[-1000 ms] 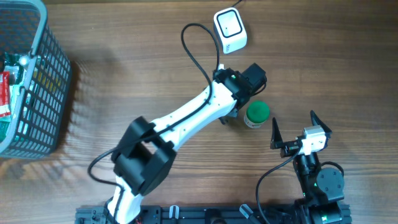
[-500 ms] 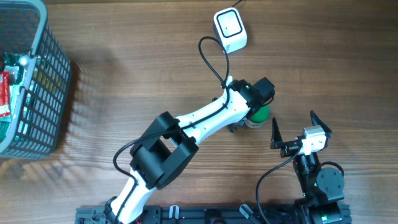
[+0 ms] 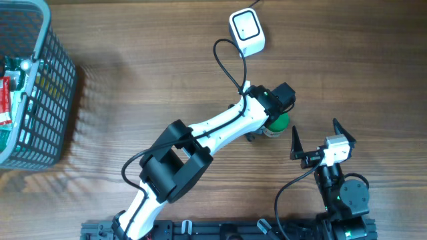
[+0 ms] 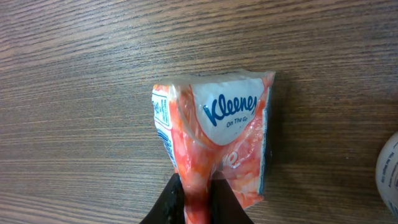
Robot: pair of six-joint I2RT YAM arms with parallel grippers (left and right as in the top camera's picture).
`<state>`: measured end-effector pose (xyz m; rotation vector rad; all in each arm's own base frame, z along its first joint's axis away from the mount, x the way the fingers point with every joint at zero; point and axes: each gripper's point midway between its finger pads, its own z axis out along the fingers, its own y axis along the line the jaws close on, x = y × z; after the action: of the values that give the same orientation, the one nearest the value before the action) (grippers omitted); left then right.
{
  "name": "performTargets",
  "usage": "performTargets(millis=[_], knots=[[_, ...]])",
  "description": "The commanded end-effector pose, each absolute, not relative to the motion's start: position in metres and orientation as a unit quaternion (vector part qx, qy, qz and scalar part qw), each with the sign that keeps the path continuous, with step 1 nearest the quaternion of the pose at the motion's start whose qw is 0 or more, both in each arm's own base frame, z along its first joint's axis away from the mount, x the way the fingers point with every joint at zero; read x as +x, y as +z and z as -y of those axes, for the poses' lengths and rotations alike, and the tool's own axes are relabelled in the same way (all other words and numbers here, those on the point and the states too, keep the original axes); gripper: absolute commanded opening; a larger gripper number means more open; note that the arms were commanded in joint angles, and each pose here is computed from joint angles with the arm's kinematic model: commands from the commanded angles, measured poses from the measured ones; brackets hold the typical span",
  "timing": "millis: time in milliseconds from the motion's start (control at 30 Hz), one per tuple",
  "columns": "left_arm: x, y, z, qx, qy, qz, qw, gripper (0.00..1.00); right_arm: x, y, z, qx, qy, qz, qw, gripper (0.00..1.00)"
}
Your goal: Scan the item barcode
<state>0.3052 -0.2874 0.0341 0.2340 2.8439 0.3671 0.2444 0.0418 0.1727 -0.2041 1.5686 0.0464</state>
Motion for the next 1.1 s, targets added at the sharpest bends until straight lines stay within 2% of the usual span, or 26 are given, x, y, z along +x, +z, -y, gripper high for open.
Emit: performTargets(millis=[0,133,300,467,633,900,1067], knots=[[0.309,0.036,0.291,0.068,0.120,-0.981,0.137,0.10,0.245,0.173,-0.040,-0.091,0.017,-0.704,0.704,1.00],[0.309,0.036,0.291,0.068,0.120,-0.981,0.137,0.14,0.245,0.173,-0.040,-0.091,0.017,-0.704,0.704,1.00],[0.309,0.036,0.291,0.068,0.120,-0.981,0.137,0.04,0.245,0.173,-0.040,-0.091,0.017,-0.705,0.704,1.00],[0.312,0.041,0.290,0.068,0.120,-0.980,0.146,0.04,0.245,0.173,-0.040,-0.091,0.017,-0.704,0.704,1.00],[0.323,0.067,0.272,0.112,0.183,-0.961,0.173,0.04,0.245,0.173,-0.040,-0.091,0.017,-0.704,0.704,1.00],[0.309,0.048,0.263,0.131,0.217,-0.957,0.141,0.04,0.245,0.173,-0.040,-0.091,0.017,-0.704,0.704,1.00],[0.312,0.047,0.257,0.132,0.234,-0.952,0.148,0.04,0.245,0.173,-0.040,-0.091,0.017,-0.704,0.704,1.00]])
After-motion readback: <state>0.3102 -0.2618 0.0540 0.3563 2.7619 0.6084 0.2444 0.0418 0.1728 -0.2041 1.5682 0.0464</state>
